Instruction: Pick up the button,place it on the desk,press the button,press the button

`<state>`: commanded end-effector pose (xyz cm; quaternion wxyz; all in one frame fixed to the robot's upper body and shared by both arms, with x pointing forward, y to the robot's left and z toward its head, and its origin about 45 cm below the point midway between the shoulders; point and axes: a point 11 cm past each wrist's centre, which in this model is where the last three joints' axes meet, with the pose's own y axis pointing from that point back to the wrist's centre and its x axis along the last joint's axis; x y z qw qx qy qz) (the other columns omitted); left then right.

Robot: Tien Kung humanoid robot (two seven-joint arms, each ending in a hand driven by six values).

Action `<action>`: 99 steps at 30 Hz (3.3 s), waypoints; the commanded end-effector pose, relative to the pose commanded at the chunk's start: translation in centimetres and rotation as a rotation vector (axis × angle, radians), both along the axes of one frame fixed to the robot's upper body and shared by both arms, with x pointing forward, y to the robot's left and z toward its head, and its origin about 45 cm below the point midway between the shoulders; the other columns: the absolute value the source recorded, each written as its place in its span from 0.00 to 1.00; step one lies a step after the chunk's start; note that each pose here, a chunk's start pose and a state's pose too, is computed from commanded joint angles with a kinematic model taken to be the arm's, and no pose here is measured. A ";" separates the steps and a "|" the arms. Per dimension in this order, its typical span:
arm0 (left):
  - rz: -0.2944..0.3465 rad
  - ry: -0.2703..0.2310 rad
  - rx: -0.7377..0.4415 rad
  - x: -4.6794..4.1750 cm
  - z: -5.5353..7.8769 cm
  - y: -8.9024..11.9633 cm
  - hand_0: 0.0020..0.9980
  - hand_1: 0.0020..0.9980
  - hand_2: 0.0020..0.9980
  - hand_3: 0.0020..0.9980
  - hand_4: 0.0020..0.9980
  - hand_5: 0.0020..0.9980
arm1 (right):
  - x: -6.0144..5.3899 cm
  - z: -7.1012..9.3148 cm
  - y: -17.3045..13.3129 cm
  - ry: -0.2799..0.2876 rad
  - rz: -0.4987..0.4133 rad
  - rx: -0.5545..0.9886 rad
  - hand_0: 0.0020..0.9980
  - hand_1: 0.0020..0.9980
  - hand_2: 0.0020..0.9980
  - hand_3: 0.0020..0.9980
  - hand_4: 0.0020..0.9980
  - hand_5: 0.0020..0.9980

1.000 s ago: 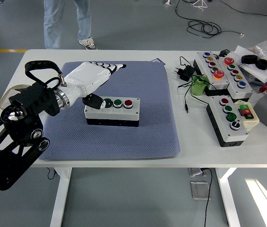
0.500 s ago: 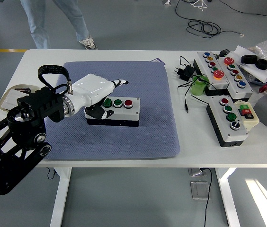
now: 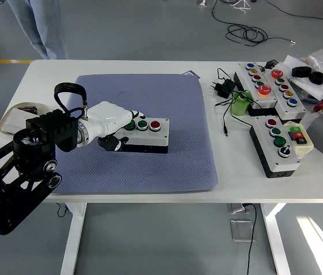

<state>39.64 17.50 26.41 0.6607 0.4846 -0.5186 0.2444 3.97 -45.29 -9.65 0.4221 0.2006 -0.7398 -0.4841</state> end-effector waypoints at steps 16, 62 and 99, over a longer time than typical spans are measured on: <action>0.003 0.025 0.036 0.66 -0.9 -0.2 0.14 0.05 0.08 0.91 0.56 0.00 | 0.5 0.1 0.0 -0.011 0.001 -0.001 0.79 0.80 0.82 0.75 0.41 0.48; -0.039 0.017 0.053 1.02 -0.8 -2.7 0.15 0.07 0.10 0.90 0.56 0.00 | 0.3 0.1 0.0 -0.002 0.005 -0.002 0.79 0.80 0.82 0.75 0.41 0.48; -0.051 -0.058 0.043 1.57 1.3 -2.8 0.15 0.08 0.10 0.89 0.56 0.00 | 0.5 0.1 -0.1 -0.008 0.005 -0.002 0.79 0.80 0.82 0.75 0.41 0.48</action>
